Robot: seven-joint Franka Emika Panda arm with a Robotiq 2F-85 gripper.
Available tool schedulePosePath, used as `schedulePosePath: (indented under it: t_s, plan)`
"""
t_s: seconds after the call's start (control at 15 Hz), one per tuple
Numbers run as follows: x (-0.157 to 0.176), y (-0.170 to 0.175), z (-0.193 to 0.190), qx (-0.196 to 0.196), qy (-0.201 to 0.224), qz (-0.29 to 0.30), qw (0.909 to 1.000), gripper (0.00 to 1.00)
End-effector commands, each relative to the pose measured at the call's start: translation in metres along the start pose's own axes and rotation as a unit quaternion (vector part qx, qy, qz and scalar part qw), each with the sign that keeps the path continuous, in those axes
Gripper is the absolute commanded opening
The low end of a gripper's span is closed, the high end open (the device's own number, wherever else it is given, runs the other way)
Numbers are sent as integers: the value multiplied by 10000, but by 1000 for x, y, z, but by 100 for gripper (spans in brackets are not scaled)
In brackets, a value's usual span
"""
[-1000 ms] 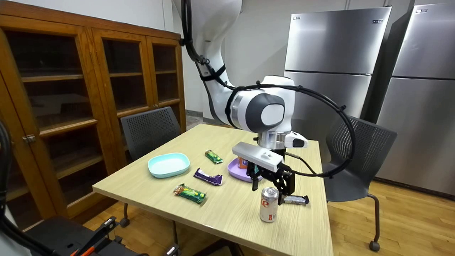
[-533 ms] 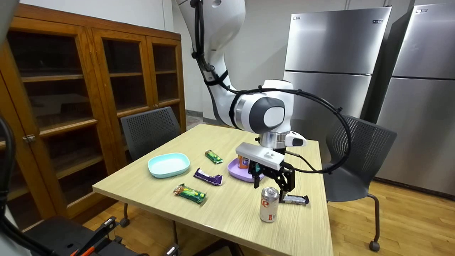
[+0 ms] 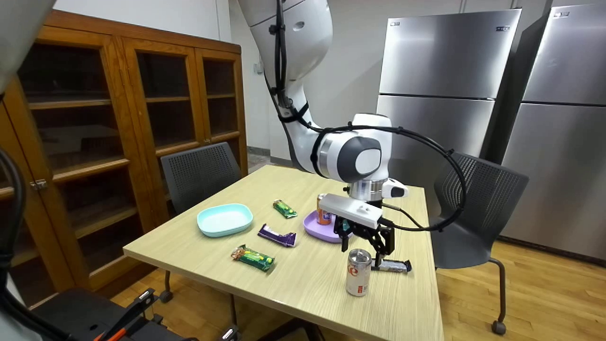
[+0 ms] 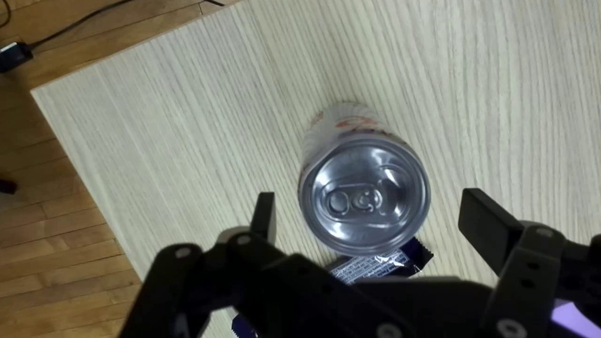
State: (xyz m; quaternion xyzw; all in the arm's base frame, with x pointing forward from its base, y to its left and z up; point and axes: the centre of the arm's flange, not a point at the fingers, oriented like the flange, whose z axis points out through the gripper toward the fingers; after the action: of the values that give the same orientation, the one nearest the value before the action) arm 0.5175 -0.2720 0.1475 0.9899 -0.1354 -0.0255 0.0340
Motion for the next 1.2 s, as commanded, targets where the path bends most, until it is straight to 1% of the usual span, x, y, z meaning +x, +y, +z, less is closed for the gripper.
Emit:
schedulePosePath:
  t_s: [0.0,0.67,0.73,0.8,0.87,1.07,1.13]
  plan:
    - [5,4,-2,-4,-92,-213,9997,100]
    - [-6,6,4,-28,-227,-306,9993,100]
    - [-7,6,3,-16,-219,-319,9993,75]
    - [-7,6,2,-23,-203,-338,9992,72]
    - [-8,5,1,-32,-206,-338,9992,66]
    - [-10,5,-9,-117,-318,-382,9987,40]
    - [-11,6,-14,-135,-351,-416,9984,39]
